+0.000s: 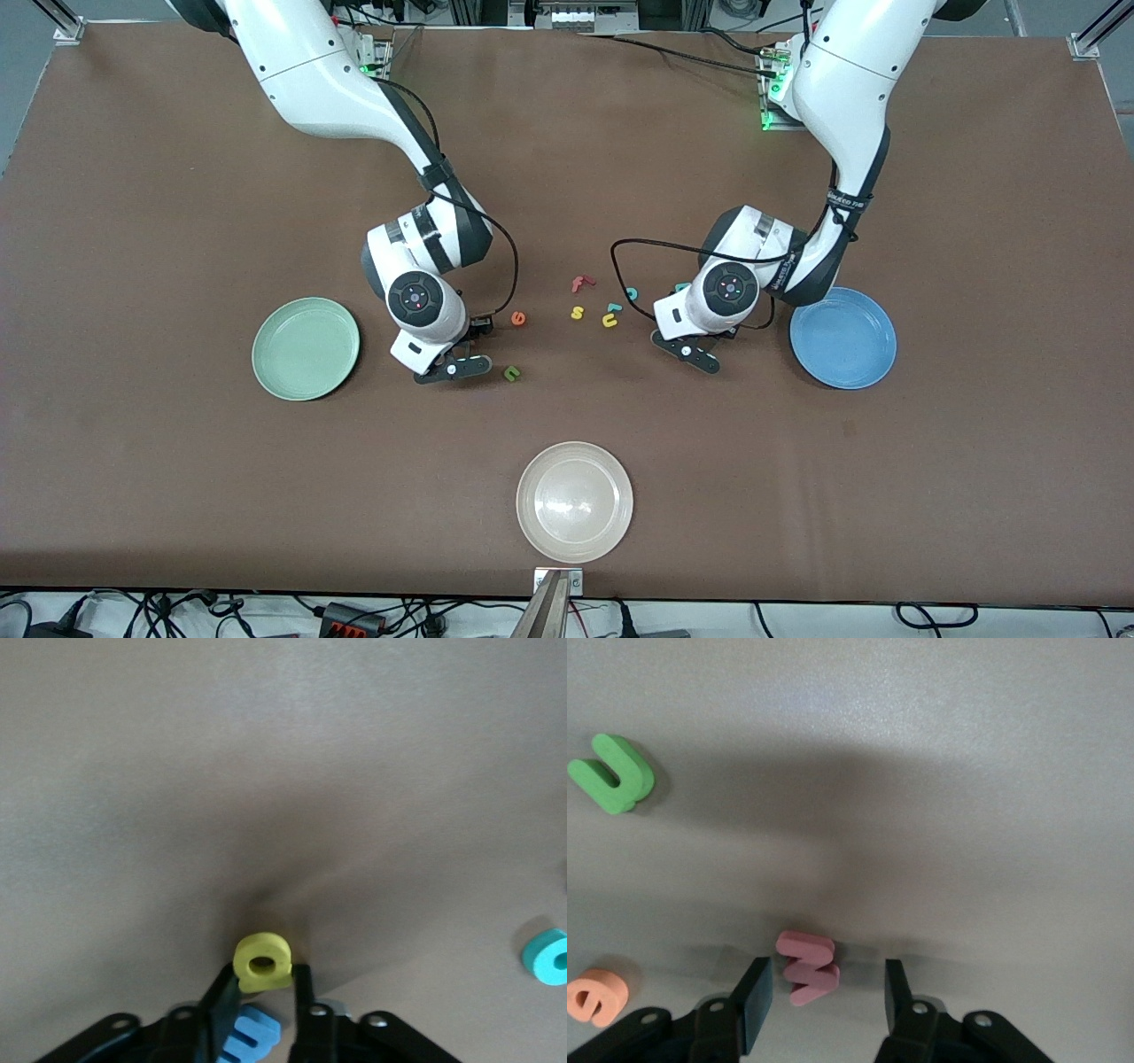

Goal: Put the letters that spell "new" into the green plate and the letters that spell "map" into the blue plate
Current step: 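Carry the pink letter to the green plate while the left gripper carries yellow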

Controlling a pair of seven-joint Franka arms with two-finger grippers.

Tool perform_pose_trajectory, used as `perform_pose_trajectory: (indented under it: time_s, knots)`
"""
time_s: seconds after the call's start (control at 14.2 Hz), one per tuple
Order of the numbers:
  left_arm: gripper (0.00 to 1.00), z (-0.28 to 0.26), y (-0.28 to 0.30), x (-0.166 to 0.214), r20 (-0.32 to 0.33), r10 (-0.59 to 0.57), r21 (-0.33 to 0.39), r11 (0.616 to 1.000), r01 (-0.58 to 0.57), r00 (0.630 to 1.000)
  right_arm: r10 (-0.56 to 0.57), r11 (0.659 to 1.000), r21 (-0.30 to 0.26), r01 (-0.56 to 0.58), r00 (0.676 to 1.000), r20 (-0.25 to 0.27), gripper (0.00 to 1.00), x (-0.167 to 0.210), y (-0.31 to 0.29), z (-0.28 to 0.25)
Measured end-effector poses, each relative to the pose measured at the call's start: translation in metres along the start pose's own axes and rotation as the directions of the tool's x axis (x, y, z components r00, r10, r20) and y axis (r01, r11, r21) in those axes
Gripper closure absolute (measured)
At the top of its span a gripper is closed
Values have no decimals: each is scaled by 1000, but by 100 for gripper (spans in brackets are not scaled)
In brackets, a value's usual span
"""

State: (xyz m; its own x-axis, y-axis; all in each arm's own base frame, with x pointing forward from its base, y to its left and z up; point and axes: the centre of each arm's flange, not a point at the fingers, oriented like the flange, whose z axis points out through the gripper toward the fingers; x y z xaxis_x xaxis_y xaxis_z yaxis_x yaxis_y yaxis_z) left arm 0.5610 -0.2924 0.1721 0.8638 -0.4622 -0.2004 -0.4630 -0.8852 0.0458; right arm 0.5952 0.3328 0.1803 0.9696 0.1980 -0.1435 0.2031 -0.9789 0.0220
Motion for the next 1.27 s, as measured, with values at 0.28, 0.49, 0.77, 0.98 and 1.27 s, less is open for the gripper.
perform_pose_trajectory:
  time_s: [0.28,0.49,0.77,0.98,1.27]
  knots:
    - [73,-2,-3,1,-4,-5,2,1000,5,1000,0,1000,2,0,1000,-8,41,1,0,0]
    - [73,-31,-21,0,-13,-33,9,999,33,999,0,1000,3,0,1000,-15,44,2,0,4]
    - [73,-113,-105,-15,40,-123,-8,992,124,992,-2,1000,3,2,1000,-16,48,2,-2,5]
    - [73,-128,-191,-45,92,-218,-36,974,222,972,-4,1000,4,4,1000,-20,73,2,-4,3]
    - [73,-93,-241,-72,183,-240,35,971,238,953,37,999,-3,-37,999,-21,74,11,23,-7]
